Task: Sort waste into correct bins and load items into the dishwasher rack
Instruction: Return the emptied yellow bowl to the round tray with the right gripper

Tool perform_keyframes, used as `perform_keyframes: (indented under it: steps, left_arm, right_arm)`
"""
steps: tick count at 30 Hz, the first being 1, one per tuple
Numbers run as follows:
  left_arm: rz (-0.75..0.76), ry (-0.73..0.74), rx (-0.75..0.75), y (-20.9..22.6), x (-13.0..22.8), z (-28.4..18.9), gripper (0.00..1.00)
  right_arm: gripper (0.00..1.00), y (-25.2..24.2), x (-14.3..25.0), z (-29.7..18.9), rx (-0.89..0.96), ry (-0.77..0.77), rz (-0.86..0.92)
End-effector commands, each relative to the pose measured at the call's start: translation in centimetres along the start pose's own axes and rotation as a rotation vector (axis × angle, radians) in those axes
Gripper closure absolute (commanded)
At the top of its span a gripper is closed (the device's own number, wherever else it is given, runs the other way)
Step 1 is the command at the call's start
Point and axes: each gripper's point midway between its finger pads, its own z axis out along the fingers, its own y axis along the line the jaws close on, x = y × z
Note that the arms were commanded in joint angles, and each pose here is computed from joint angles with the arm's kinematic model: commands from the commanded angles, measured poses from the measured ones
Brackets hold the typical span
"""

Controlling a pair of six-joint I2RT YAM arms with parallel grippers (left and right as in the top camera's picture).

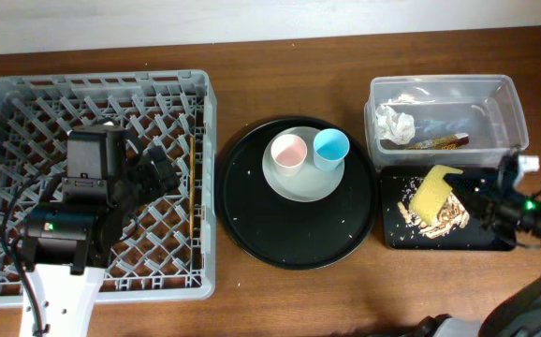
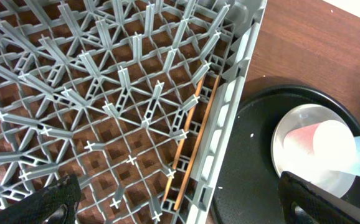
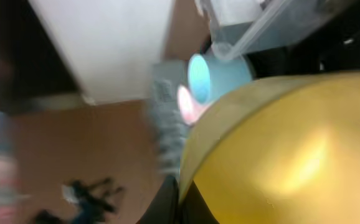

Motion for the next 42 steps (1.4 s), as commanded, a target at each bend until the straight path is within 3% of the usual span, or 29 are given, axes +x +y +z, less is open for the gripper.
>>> perform_keyframes:
  steps: [1,3,5,9,12,17,21,23,25,31,35,38,42]
  left_arm:
    - [-0.014,-0.014,0.007,0.0,-0.3,-0.4,0.01]
    - [-0.014,-0.014,0.007,0.0,-0.3,-0.4,0.01]
    - [-0.014,-0.014,0.007,0.0,-0.3,-0.4,0.01]
    - [-0.014,-0.014,0.007,0.0,-0.3,-0.4,0.01]
    - [-0.014,-0.014,0.007,0.0,-0.3,-0.4,0.01]
    - [-0.013,-0.014,0.007,0.0,-0.3,-0.4,0.01]
    - [-0.014,-0.014,0.007,0.0,-0.3,-0.4,0.01]
    - [-0.014,-0.014,0.007,0.0,-0.3,-0.4,0.01]
    - [-0.014,-0.014,0.007,0.0,-0.3,-0.4,0.01]
    - [-0.013,-0.014,0.007,0.0,-0.3,-0.4,0.01]
    - [-0.014,-0.014,0.007,0.0,-0.3,-0.4,0.01]
    - [-0.014,-0.014,0.007,0.0,-0.3,-0.4,0.01]
    - [-0.014,-0.013,0.007,0.0,-0.2,-0.4,0.01]
  right_arm:
    - [0.96,1.9,1.7,-0.4,0.396,0.043,-0.247]
    - [0.96,3.6,4.3,1.2,0.594,0.098,-0.409]
    - [0.96,3.6,6.4,2.9,0.664,0.167,-0.472]
    - [0.96,3.0,14.9,9.7,0.690,0.464,-0.640]
    - [0.96,0.7,18.1,12.2,0.807,0.524,-0.698]
    - [0.96,-2.2,23.5,17.8,0.828,0.671,-0.825]
    - [0.93,-4.6,24.4,19.8,0.869,0.726,-0.830]
    - [0.73,-5.0,24.4,19.9,0.878,0.733,-0.827]
    - [0.63,-4.9,24.3,19.9,0.874,0.732,-0.831]
    - [0.57,1.8,20.2,20.9,0.770,0.639,-0.895]
    - [0.59,1.2,20.6,19.8,0.808,0.677,-0.867]
    - [0.86,-2.8,21.8,18.6,0.896,0.732,-0.816]
    - [0.87,-7.3,22.4,19.2,0.894,0.742,-0.825]
